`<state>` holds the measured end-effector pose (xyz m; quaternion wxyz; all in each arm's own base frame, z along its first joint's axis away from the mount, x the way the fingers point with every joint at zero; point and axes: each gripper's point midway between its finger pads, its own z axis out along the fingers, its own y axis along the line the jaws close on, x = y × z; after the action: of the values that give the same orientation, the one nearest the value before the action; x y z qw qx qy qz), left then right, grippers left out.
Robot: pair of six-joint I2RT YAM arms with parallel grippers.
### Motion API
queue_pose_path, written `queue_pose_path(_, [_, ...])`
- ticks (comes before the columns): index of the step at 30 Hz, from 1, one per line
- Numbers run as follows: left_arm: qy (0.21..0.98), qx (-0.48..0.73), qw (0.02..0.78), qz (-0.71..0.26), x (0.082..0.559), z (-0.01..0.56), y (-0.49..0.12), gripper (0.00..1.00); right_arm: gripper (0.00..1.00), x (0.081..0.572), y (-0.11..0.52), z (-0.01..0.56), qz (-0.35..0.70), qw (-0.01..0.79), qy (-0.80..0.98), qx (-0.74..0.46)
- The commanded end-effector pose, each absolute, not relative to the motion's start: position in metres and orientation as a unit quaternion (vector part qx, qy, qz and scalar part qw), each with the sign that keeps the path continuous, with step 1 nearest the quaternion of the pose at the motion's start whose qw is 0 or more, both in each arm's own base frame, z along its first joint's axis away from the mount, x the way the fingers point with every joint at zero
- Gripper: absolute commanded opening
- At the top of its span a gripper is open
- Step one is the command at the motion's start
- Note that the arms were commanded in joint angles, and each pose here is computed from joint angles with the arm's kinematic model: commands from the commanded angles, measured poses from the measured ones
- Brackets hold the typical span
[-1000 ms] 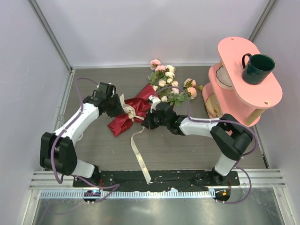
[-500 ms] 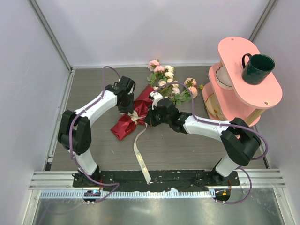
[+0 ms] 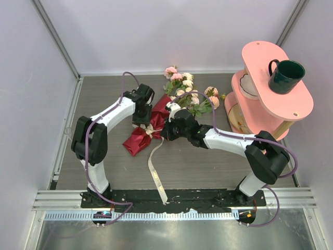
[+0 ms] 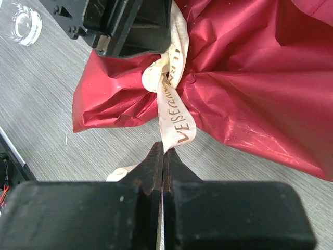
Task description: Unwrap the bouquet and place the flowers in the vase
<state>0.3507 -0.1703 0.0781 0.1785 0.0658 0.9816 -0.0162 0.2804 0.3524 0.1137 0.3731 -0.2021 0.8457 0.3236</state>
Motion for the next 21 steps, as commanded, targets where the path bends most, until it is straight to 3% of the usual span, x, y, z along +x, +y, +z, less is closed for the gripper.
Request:
queue_pose_path(1, [0.98,0.081,0.181,-0.018,0.356,0.081,-0.174,0.43,0.01,0.287,0.357,0.142,0.334,0.407,0.825,-0.205])
queue_pose_path(4, [0.98,0.085,0.18,-0.013,0.359,0.079,-0.174,0.43,0.01,0.286,0.356,0.143,0.334,0.408,0.825,-0.205])
queue_pose_path(6, [0.981,0.087,0.174,-0.008,0.36,0.076,-0.174,0.35,0.01,0.287,0.355,0.142,0.333,0.408,0.825,-0.205])
queue_pose_path(9, [0.981,0.088,0.173,-0.008,0.362,0.076,-0.175,0.35,0.01,0.286,0.355,0.14,0.331,0.407,0.826,-0.205])
queue_pose_path(13, [0.98,0.081,0.181,-0.009,0.361,0.075,-0.174,0.5,0.01,0.286,0.354,0.138,0.331,0.408,0.826,-0.205])
queue_pose_path(15, [0.981,0.082,0.177,-0.009,0.359,0.072,-0.174,0.51,0.01,0.286,0.354,0.138,0.332,0.408,0.826,-0.203])
queue_pose_path(18, [0.982,0.082,0.17,-0.001,0.359,0.065,-0.171,0.43,0.01,0.286,0.354,0.138,0.333,0.409,0.825,-0.202])
queue_pose_path(21, [0.982,0.079,0.169,0.006,0.362,0.062,-0.17,0.27,0.01,0.286,0.354,0.139,0.333,0.41,0.825,-0.201])
